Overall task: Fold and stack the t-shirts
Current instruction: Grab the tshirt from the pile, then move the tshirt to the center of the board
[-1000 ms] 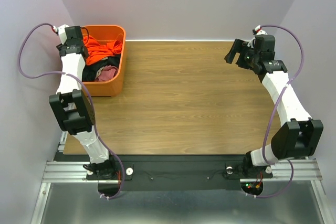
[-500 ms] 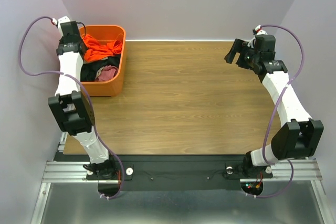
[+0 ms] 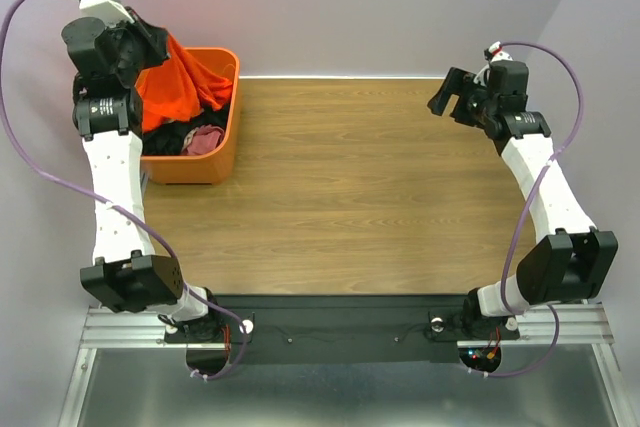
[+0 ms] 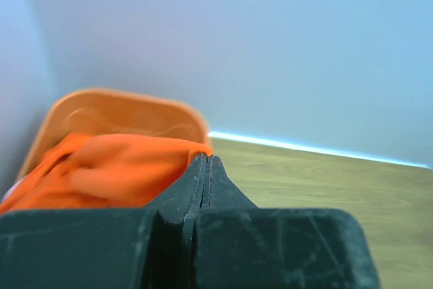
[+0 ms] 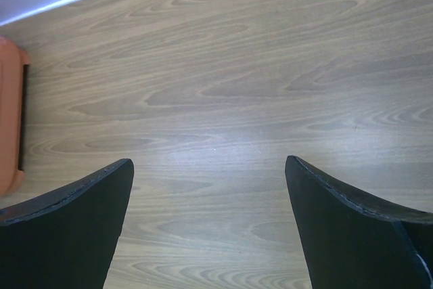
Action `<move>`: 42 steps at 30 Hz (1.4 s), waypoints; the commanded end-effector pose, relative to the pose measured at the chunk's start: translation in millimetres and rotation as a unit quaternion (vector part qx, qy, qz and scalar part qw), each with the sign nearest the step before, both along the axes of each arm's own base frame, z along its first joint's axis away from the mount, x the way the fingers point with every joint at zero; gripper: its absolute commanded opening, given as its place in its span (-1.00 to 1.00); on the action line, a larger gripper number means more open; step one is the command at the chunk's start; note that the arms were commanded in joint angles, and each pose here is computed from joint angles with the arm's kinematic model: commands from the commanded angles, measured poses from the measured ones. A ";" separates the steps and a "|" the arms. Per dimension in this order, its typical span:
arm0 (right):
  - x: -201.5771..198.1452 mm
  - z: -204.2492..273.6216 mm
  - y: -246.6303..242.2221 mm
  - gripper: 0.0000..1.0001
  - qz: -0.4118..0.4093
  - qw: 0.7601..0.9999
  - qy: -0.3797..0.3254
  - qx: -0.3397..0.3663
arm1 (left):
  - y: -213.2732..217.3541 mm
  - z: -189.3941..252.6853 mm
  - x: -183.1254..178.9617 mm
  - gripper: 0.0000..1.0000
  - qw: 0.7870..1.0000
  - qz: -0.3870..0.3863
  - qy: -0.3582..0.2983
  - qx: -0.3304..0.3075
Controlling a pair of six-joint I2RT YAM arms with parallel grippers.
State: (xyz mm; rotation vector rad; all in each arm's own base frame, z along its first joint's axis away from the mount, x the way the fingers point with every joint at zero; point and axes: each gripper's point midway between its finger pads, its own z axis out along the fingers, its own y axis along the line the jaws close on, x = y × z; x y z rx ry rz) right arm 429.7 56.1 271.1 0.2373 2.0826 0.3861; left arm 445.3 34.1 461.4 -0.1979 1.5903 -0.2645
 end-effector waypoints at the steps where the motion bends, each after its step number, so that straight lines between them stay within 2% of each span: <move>1: 9.2 35.8 3.7 0.99 0.003 0.999 -0.045 0.016 | -58.7 83.4 -23.5 -1.00 0.984 -0.129 -0.125 -0.004; 4: 11.1 39.3 5.1 0.99 0.005 0.999 -0.048 0.020 | -93.4 115.1 -37.0 -1.00 0.969 -0.187 -0.161 -0.031; 7: 12.9 43.1 6.4 0.99 0.006 0.998 -0.052 0.024 | -135.3 154.9 -54.8 -1.00 0.941 -0.252 -0.218 -0.054; 9: 13.4 46.9 6.9 0.99 0.008 0.998 -0.056 0.024 | -160.6 165.7 -56.9 -1.00 0.927 -0.286 -0.231 -0.073; 10: 13.4 50.4 7.6 0.99 0.009 0.998 -0.060 0.025 | -179.2 188.7 -74.0 -1.00 0.908 -0.317 -0.260 -0.090; 13: 12.7 53.8 6.7 0.99 0.007 0.998 -0.064 0.026 | -208.0 212.1 -84.2 -1.00 0.874 -0.366 -0.292 -0.129; 14: 11.4 54.4 7.7 0.99 0.008 0.998 -0.064 0.027 | -221.6 236.6 -108.5 -1.00 0.843 -0.397 -0.328 -0.153; 16: 9.6 54.2 6.9 0.99 0.005 0.998 -0.064 0.029 | -236.3 255.5 -120.6 -1.00 0.813 -0.427 -0.357 -0.174; 17: 7.3 53.9 6.6 0.99 0.004 0.998 -0.064 0.030 | -253.7 253.5 -116.3 -1.00 0.801 -0.446 -0.352 -0.191; 19: 4.8 54.3 5.2 0.99 -0.001 0.997 -0.065 0.028 | -266.9 263.8 -130.8 -1.00 0.780 -0.468 -0.364 -0.202; 21: 0.0 53.6 -0.5 0.99 -0.014 0.998 -0.066 0.021 | -288.0 255.5 -133.2 -1.00 0.771 -0.489 -0.348 -0.214; 22: -1.0 54.2 -2.1 0.99 -0.018 0.997 -0.068 0.019 | -298.4 239.0 -120.4 -1.00 0.779 -0.491 -0.325 -0.219; 24: -6.0 53.8 -6.4 0.99 -0.026 0.997 -0.069 0.010 | -309.0 227.0 -123.1 -1.00 0.782 -0.494 -0.308 -0.221; 25: -6.9 53.1 -7.6 0.99 -0.028 0.997 -0.069 0.008 | -319.0 201.2 -108.0 -1.00 0.795 -0.492 -0.275 -0.225; 27: -10.2 52.7 -10.9 0.99 -0.034 0.997 -0.071 0.001 | -323.2 178.8 -99.9 -1.00 0.808 -0.483 -0.251 -0.225; 28: -13.5 51.1 -12.7 0.99 -0.037 0.997 -0.070 -0.001 | -320.1 175.5 -107.6 -1.00 0.812 -0.479 -0.248 -0.223; 29: -15.7 48.8 -13.3 0.99 -0.039 0.997 -0.068 -0.003 | -327.1 131.7 -85.6 -1.00 0.837 -0.463 -0.198 -0.214; 30: -17.0 46.2 -16.3 0.99 -0.047 0.997 -0.066 -0.006 | -323.2 116.4 -78.2 -0.65 0.855 -0.440 -0.178 -0.208; 31: -21.1 41.6 -17.7 0.99 -0.050 0.997 -0.062 -0.008 | -326.0 65.0 -57.1 -0.32 0.887 -0.411 -0.111 -0.177; 32: -22.4 38.0 -20.8 0.99 -0.057 0.997 -0.058 -0.011 | -320.6 41.0 -43.7 0.12 0.908 -0.375 -0.080 -0.168; 35: -30.9 25.4 -21.2 0.99 -0.052 0.997 -0.047 -0.020 | -302.5 -46.5 -18.7 0.81 0.950 -0.291 0.027 -0.114; 36: -33.3 22.1 -21.0 0.99 -0.048 0.998 -0.044 -0.024 | -296.7 -76.4 -16.7 0.86 0.955 -0.272 0.056 -0.101; 37: -35.4 18.0 -20.6 0.99 -0.044 0.998 -0.039 -0.028 | -291.2 -73.4 -16.8 0.89 0.960 -0.258 0.052 -0.096; 38: -37.8 14.3 -20.1 0.99 -0.038 0.998 -0.037 -0.034 | -286.4 -99.4 -18.3 0.90 0.963 -0.246 0.076 -0.084; 40: -44.4 -3.6 -16.3 0.98 -0.026 0.999 -0.017 -0.035 | -274.2 -114.7 -21.2 0.93 0.970 -0.216 0.086 -0.062; 42: -50.8 -25.0 -3.1 0.96 -0.002 0.999 0.006 -0.035 | -264.1 -151.2 -27.7 0.94 0.973 -0.188 0.133 -0.036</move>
